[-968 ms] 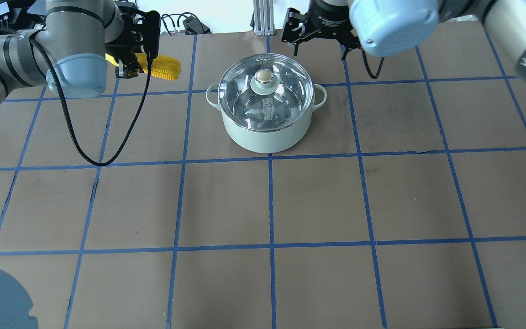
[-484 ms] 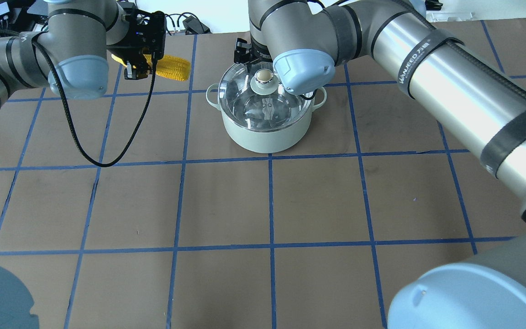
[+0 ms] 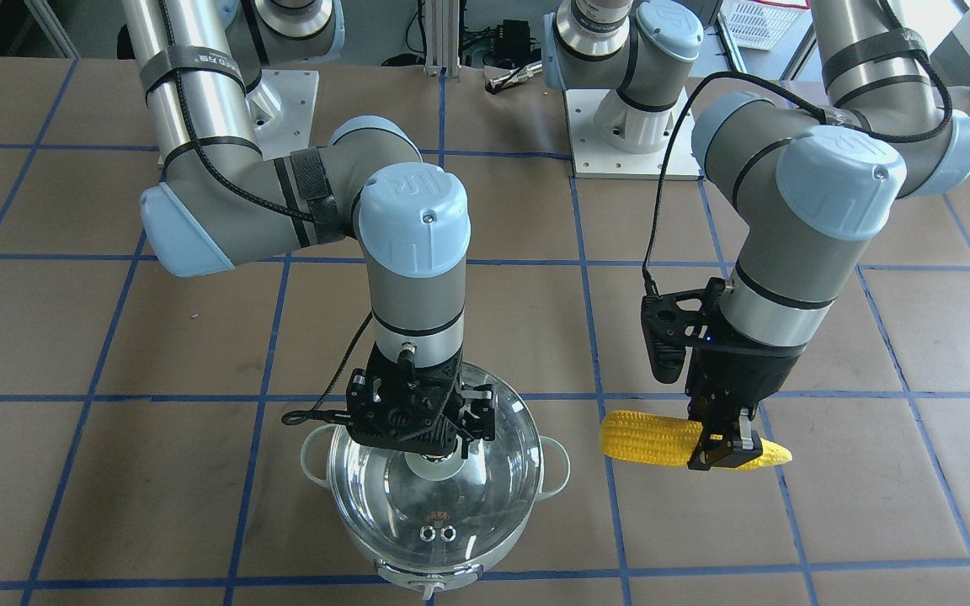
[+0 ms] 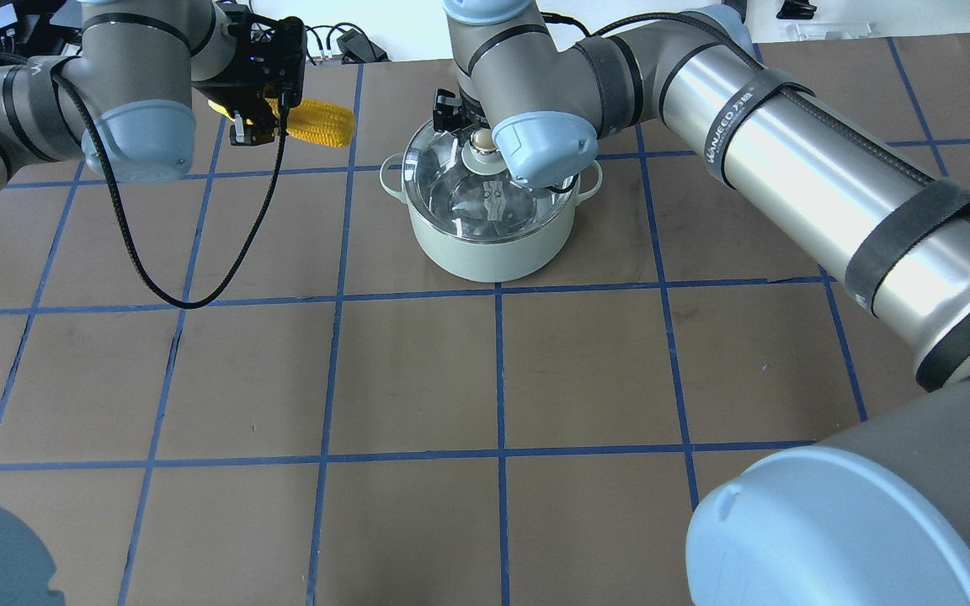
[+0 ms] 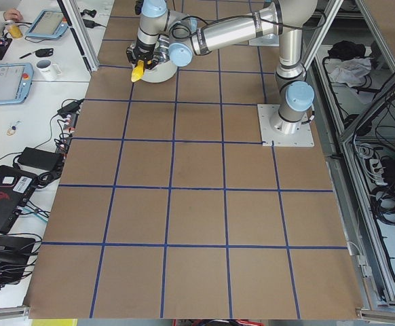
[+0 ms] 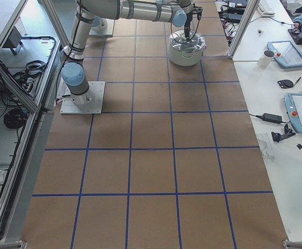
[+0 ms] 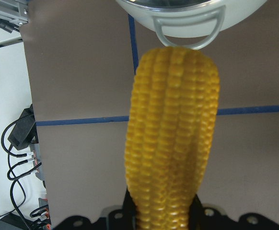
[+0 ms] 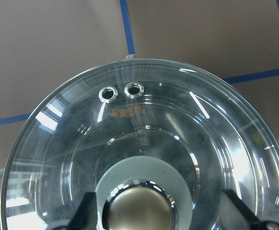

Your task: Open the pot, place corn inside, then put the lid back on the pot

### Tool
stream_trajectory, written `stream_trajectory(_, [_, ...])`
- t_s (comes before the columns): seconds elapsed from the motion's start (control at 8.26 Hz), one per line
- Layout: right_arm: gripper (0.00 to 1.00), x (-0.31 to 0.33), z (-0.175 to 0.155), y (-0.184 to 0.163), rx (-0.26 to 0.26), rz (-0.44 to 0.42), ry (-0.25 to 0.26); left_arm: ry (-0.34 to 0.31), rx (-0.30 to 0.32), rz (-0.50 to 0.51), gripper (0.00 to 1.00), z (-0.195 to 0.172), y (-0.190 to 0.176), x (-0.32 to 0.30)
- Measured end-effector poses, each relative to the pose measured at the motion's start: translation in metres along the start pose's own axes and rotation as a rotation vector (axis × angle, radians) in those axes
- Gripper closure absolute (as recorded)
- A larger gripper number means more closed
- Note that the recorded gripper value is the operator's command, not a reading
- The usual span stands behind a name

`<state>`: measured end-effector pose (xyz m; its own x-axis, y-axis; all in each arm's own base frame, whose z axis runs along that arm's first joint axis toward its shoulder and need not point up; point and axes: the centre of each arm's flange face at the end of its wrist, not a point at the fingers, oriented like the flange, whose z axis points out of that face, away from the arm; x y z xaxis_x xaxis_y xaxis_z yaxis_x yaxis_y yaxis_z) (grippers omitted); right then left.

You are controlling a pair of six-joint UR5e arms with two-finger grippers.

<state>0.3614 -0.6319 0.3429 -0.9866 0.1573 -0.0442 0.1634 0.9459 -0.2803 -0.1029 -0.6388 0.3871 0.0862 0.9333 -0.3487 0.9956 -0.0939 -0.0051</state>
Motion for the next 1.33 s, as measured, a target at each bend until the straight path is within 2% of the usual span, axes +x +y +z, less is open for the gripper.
stream_trajectory(0.24, [0.21,-0.002,-0.001,-0.001,0.016,0.003,-0.013,0.004,-0.010,-0.004,1.00,-0.002,0.015,0.001])
stream_trajectory(0.73, [0.42,-0.005,-0.001,-0.001,0.023,0.005,-0.026,0.018,-0.012,-0.005,1.00,0.000,0.023,0.003])
stream_trajectory(1.09, [0.52,-0.006,-0.001,-0.001,0.022,0.007,-0.026,0.027,-0.011,-0.006,1.00,0.005,0.023,0.004])
stream_trajectory(1.33, [0.52,-0.005,-0.002,-0.001,0.023,0.013,-0.027,0.031,-0.011,-0.006,1.00,0.006,0.023,0.005])
